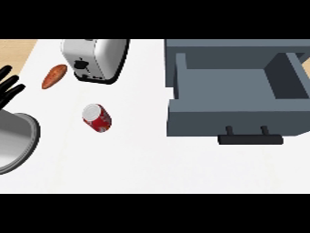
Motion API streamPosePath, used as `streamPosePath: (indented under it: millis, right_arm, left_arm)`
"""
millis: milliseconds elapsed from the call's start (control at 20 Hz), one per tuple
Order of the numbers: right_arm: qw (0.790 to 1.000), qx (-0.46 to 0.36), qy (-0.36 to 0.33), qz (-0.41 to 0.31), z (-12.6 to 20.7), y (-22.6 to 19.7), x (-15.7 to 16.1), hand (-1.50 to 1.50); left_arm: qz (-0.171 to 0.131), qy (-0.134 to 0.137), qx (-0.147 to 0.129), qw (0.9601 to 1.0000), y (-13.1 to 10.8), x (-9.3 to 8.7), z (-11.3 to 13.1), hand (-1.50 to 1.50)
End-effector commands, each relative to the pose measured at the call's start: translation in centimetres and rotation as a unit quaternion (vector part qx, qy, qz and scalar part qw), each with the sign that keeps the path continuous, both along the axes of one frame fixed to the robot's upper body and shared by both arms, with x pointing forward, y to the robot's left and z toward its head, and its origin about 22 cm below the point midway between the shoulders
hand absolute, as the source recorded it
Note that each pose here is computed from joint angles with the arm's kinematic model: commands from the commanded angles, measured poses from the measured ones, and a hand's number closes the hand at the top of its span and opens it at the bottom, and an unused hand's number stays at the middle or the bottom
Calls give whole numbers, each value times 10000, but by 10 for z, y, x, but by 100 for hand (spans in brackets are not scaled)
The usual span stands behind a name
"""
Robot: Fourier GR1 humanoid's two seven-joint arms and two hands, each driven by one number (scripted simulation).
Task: Pick up the can, place it into the drawer and close the drawer
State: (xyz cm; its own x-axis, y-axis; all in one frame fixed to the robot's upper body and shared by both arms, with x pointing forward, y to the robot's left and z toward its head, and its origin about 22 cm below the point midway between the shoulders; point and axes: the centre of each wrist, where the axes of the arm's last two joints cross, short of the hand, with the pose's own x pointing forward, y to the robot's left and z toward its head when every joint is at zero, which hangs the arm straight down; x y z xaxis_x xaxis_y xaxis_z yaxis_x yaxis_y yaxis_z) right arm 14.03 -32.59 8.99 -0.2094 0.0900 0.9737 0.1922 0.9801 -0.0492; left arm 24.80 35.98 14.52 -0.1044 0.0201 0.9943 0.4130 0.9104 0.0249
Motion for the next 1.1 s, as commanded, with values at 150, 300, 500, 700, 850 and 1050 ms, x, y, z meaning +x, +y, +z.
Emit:
streamPosePath:
  millis: [150, 300, 500, 700, 850, 1050]
  right_arm:
    - [10000, 72, -21, 54, -2, -16, -18, -150]
    - [10000, -1, 54, -56, -15, -17, -22, -150]
    - [10000, -3, -15, 11, 7, -39, -33, -150]
    - [10000, 13, -22, 62, 6, -46, -38, -150]
    - [9999, 115, -57, -30, 1, -31, -37, -150]
    - [9999, 108, 85, 14, -12, -35, -41, -150]
  left_arm:
    - [-38, 540, -624, 9966, -15, 22, -5, -150]
    - [-97, 729, -683, 9949, -8, 5, -4, -150]
    - [-82, 966, -786, 9922, -29, 22, -11, -150]
    - [-88, 973, -670, 9930, -39, 48, -20, -150]
    - [-102, 1051, -856, 9907, -35, 50, -28, -150]
    - [84, 1088, -696, 9916, -64, 48, -65, -150]
